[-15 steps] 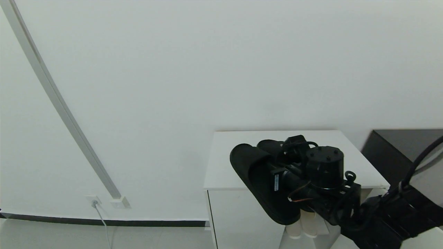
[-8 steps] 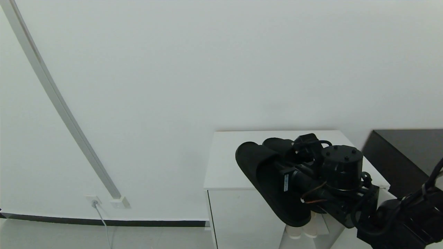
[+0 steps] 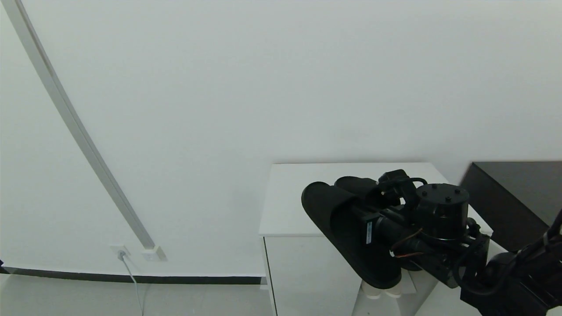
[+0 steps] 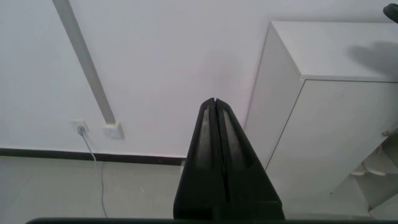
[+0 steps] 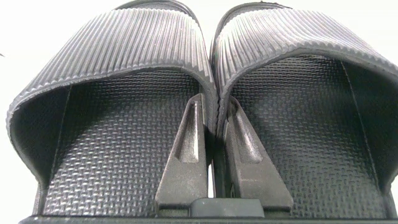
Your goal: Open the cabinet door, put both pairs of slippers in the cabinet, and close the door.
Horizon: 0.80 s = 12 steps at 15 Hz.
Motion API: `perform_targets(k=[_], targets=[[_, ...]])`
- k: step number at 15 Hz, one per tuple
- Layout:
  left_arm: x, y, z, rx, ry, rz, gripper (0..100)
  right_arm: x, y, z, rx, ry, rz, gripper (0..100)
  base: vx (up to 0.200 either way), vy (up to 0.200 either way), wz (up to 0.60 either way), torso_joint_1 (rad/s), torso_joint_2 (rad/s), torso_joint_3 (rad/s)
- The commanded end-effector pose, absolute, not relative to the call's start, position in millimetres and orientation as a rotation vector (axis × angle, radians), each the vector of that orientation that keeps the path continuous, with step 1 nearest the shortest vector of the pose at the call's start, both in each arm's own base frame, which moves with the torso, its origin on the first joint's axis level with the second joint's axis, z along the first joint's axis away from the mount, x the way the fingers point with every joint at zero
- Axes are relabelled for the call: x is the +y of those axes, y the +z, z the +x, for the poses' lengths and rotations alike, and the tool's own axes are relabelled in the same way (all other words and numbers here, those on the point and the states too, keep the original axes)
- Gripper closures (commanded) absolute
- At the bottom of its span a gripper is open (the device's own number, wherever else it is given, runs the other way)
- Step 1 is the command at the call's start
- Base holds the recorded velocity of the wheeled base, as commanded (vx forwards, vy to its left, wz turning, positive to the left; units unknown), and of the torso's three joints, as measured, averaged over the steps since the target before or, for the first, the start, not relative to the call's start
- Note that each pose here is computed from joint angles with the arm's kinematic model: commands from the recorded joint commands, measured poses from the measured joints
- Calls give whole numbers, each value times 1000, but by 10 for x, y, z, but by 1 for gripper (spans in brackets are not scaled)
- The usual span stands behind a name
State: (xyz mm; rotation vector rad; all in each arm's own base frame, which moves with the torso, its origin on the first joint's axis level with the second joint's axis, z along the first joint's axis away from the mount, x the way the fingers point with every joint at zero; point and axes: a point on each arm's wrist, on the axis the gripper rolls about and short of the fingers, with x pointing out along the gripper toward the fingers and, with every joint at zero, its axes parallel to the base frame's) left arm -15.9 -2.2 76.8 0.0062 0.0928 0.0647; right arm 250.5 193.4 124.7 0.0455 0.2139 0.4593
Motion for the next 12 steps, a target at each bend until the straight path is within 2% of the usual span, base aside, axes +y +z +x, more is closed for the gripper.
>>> perform_targets(k=[1, 6, 12], targets=[[-22, 769, -158, 94, 65, 6, 100, 1933, 1239, 2508, 217, 459, 45, 100, -200, 0, 0, 2, 7, 2], [-22, 769, -158, 94, 65, 6, 100, 1933, 1226, 2509, 221, 458, 43, 100, -200, 0, 0, 0, 2, 2], [-22, 769, -158, 94, 65, 6, 100, 1940, 1200, 2479, 228, 467, 24, 100, 0, 0, 0, 0, 0, 0]])
